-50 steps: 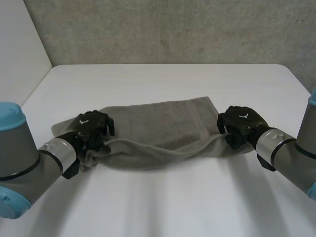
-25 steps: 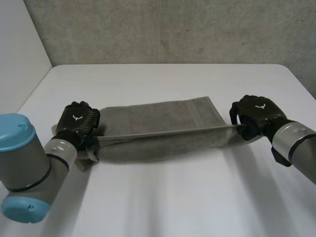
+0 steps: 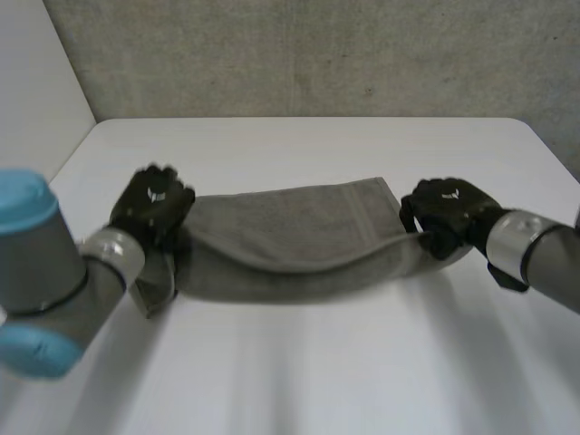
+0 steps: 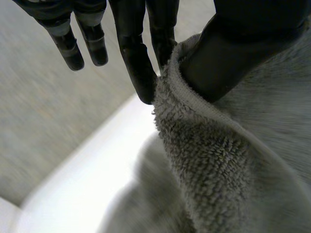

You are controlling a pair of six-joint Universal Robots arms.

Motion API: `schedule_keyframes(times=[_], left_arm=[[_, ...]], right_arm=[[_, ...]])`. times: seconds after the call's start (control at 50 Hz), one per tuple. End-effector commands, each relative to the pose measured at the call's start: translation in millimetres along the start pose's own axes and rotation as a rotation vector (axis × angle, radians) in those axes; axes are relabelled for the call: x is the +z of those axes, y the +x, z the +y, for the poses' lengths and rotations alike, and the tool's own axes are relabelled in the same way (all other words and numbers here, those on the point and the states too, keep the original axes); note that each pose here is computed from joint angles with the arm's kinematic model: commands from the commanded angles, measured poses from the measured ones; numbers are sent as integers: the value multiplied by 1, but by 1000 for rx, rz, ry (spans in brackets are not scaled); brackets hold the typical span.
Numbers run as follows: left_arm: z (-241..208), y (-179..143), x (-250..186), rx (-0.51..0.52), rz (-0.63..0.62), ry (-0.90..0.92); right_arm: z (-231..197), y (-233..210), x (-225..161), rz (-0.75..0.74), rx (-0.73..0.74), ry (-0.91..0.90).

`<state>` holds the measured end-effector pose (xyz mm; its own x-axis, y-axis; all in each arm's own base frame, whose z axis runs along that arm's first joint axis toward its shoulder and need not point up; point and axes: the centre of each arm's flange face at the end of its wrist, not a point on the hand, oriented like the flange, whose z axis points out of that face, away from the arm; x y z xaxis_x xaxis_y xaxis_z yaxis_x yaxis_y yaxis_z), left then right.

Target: Fold the towel.

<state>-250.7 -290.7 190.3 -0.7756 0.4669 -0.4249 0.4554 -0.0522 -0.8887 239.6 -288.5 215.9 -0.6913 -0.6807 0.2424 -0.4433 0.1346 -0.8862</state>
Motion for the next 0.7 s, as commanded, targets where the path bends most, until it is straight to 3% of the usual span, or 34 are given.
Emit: schedule_keyframes(times=[0.02,0.04,0.06,0.08,0.1,0.14,0.22,0.26,0.36,0.4,0.42,0.46,0.52,0.56,0.7], left_arm=[[-96,-56,55,93,-166,312],[-96,-56,55,93,-167,312],[-132,-70,54,106,-213,416],[-163,-82,49,109,-253,507],[-163,-82,49,109,-253,508],[-216,-99,24,89,-304,667],[-239,-108,1,41,-308,744],[-239,-109,-4,12,-293,751],[-196,-100,7,-36,-227,631],[-148,-95,18,-36,-167,508],[-148,-94,18,-36,-167,507],[-99,-74,20,-42,-56,393],[-77,-60,18,-47,4,340],[-37,-32,8,-59,105,252],[21,5,-9,11,151,174]], right_arm=[[-100,41,19,145,-112,319],[-132,52,11,199,-111,444],[-132,52,11,200,-111,445],[-166,61,-5,249,-100,589],[-192,67,-25,289,-80,716],[-209,70,-42,304,-64,807],[-217,69,-58,297,-48,857],[-201,62,-55,272,-36,797],[-167,40,-55,197,-42,695],[-153,33,-51,169,-52,655],[-138,26,-48,144,-59,609],[-122,19,-44,125,-64,557],[-86,8,-37,107,-76,443],[-69,2,-35,97,-84,391],[-6,-4,-35,84,-80,207]])
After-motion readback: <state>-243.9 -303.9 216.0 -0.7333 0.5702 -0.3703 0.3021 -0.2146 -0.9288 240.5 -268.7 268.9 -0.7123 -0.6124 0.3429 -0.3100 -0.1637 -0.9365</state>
